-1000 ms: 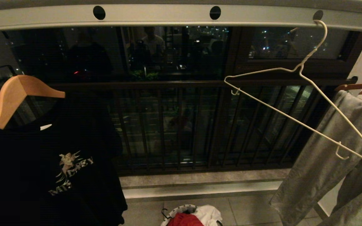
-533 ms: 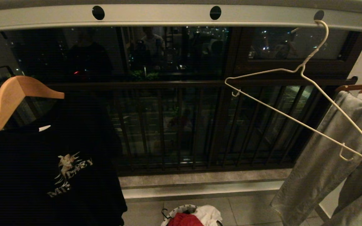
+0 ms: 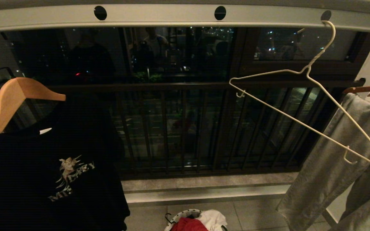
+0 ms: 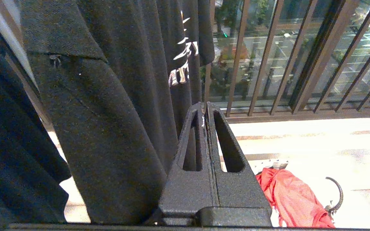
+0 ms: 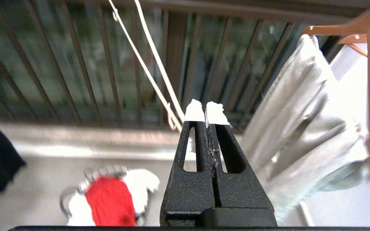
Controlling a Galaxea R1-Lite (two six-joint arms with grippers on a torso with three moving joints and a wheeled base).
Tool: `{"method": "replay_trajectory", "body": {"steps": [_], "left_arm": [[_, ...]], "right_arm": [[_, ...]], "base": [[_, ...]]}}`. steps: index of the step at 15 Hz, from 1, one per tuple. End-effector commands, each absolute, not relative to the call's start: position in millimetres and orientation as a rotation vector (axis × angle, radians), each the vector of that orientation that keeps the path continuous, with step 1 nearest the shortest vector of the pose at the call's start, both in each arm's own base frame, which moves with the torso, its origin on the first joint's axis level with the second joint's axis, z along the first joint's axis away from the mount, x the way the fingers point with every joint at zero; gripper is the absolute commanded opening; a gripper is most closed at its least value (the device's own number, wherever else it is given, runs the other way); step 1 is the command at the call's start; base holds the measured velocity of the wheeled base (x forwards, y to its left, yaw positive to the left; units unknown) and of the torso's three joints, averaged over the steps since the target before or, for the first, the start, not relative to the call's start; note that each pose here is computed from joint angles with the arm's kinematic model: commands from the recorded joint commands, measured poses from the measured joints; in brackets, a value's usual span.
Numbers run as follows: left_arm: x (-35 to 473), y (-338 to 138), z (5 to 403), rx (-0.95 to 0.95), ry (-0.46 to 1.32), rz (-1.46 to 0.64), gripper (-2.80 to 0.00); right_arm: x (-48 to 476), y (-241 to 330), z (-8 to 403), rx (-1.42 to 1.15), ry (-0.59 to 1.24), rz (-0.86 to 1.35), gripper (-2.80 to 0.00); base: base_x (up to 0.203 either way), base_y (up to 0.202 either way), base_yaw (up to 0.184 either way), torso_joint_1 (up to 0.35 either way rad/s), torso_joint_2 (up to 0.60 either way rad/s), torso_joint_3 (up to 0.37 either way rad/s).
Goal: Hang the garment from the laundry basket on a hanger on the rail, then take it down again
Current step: Pick up the clothes rack on the clothesline
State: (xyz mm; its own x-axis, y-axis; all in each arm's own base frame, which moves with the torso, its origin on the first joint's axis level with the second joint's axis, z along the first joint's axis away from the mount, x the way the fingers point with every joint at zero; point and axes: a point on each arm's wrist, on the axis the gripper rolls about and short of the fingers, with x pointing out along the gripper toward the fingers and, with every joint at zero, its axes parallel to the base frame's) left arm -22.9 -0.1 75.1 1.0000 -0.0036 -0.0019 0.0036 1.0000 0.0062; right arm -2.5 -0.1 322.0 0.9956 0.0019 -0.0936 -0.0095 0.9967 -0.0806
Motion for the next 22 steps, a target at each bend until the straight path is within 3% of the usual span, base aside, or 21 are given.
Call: {"method": "replay_trajectory", "body": {"steps": [1, 4, 12, 13, 22], "left_arm": [[-23, 0, 75, 0.006, 0.005, -0.003, -2.80], [-23, 0, 75, 0.006, 0.003, -0.004, -2.80], [-23, 0, 75, 0.006, 0.003, -0.004, -2.80], [-23, 0, 75, 0.006, 0.003, -0.003, -2.80], [-23, 0, 75, 0.006, 0.003, -0.003, -2.80]], "right_arm": [[49, 0, 348, -0.137, 0.291, 0.030, -2.80], [77, 3, 349, -0.286, 0.450, 0.113, -2.80], [101, 8, 358, -0.409, 0.527, 0.274, -2.80], [100, 9, 357, -0.429, 0.527, 0.314, 0.00], [151, 11, 347, -0.488, 0.592, 0.406, 0.00]], "base": [[0.000, 0.000, 0.000, 0.000, 0.00, 0.000], [0.000, 0.000, 0.000, 0.000, 0.00, 0.000], [0.000, 0.000, 0.000, 0.000, 0.00, 0.000], [0.000, 0.000, 0.000, 0.000, 0.00, 0.000], [0.000, 0.000, 0.000, 0.000, 0.00, 0.000]]}}
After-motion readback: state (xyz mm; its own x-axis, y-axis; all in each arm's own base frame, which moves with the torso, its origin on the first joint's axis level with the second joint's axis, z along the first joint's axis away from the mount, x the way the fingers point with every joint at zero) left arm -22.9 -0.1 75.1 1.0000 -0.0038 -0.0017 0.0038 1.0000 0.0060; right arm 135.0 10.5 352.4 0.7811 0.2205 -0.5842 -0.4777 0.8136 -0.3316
